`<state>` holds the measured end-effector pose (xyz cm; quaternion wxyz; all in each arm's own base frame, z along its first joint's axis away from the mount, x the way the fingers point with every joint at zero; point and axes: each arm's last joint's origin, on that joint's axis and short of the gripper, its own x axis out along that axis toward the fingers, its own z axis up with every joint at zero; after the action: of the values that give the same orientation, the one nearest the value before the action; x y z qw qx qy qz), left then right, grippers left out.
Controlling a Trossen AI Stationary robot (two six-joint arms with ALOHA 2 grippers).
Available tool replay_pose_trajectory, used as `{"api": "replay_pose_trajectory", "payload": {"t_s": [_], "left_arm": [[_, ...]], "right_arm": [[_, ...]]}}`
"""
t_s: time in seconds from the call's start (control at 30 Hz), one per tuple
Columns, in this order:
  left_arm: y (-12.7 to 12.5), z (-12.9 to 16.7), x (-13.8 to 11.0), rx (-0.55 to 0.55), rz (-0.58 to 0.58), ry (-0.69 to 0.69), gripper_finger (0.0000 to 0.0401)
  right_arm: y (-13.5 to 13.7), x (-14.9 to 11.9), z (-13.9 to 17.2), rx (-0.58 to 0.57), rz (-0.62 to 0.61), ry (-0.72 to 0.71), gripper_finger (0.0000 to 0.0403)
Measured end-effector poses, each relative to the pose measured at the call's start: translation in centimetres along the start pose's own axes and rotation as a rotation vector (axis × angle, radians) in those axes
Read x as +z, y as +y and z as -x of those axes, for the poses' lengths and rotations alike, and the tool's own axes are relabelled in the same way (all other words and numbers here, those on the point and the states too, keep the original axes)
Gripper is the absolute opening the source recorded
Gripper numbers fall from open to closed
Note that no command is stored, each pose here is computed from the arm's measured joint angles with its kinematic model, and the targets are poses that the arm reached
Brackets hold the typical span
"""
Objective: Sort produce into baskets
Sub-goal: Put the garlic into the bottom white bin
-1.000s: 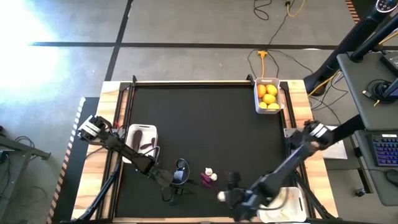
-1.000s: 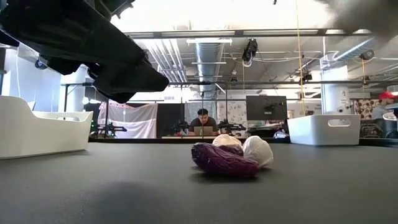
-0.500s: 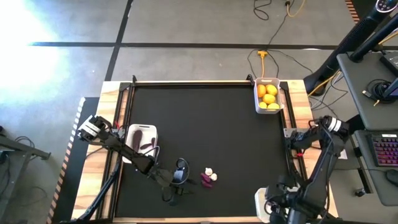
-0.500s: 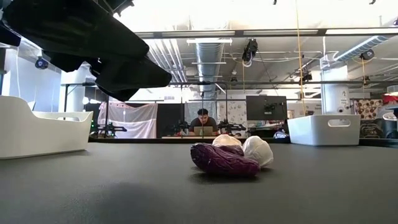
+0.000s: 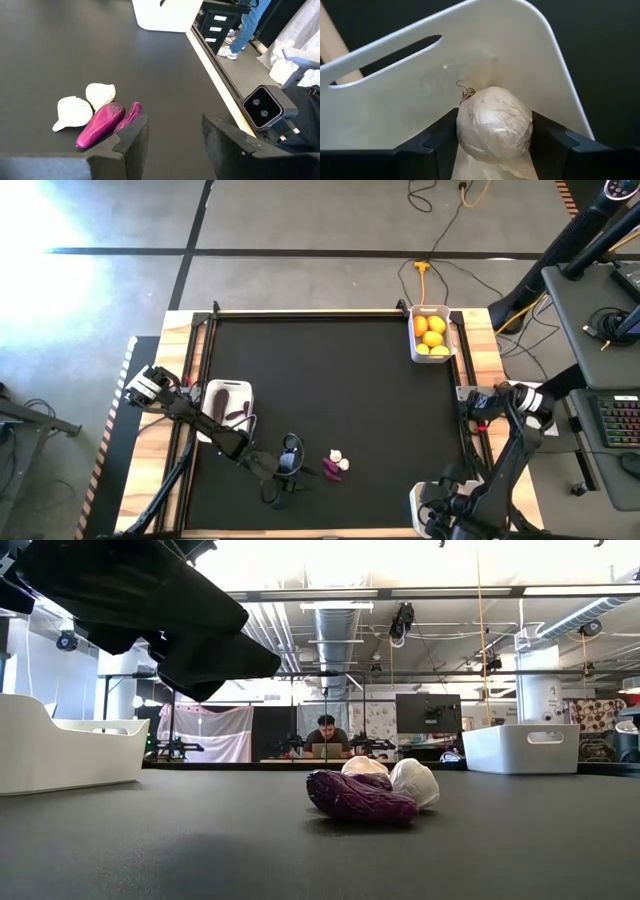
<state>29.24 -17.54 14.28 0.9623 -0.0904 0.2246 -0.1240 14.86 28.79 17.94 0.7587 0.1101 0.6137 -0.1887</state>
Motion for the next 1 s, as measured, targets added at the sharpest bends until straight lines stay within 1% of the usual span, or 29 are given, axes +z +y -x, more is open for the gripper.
{"api": "replay_pose_trajectory", "payload": {"t_s": [0.1, 0.2, 0.3, 0.43, 0.53, 0.63, 0.7, 0.77, 0.9, 1.0], "left_arm": [[0.0, 0.0, 0.0, 0.000, 0.000, 0.000, 0.0166], [0.0, 0.0, 0.0, 0.000, 0.000, 0.000, 0.0166], [0.0, 0.0, 0.0, 0.000, -0.002, 0.000, 0.0166], [0.0, 0.0, 0.0, 0.000, -0.008, -0.001, 0.0166], [0.0, 0.0, 0.1, -0.004, -0.006, -0.010, 0.0166], [-0.1, 0.0, 0.3, -0.009, -0.003, -0.024, 0.0166], [-0.1, 0.0, 0.3, -0.009, -0.002, -0.026, 0.0166], [-0.1, 0.0, 0.3, -0.010, -0.002, -0.027, 0.0166], [0.0, 0.0, 0.3, -0.007, -0.006, -0.028, 0.0166], [0.3, -0.1, 0.5, 0.003, -0.008, -0.032, 0.0166]], "right_arm": [[0.0, -0.1, -0.1, -0.004, -0.016, 0.019, 0.0217], [0.0, 0.0, 0.7, 0.015, -0.030, 0.064, 0.0244], [-0.2, 0.4, 2.9, 0.064, -0.030, 0.113, 0.0270], [-0.8, 1.4, 6.5, 0.134, -0.049, 0.104, 0.0294], [-1.4, 2.8, 9.0, 0.178, -0.033, 0.010, 0.0303], [-1.7, 4.6, 10.4, 0.196, 0.045, -0.189, 0.0306], [-1.8, 5.9, 10.6, 0.165, 0.112, -0.333, 0.0305], [-1.7, 7.2, 10.1, 0.119, 0.169, -0.403, 0.0302], [-1.1, 9.6, 7.5, 0.049, 0.250, -0.424, 0.0296], [-0.6, 11.2, 5.2, 0.045, 0.286, -0.441, 0.0295]]}}
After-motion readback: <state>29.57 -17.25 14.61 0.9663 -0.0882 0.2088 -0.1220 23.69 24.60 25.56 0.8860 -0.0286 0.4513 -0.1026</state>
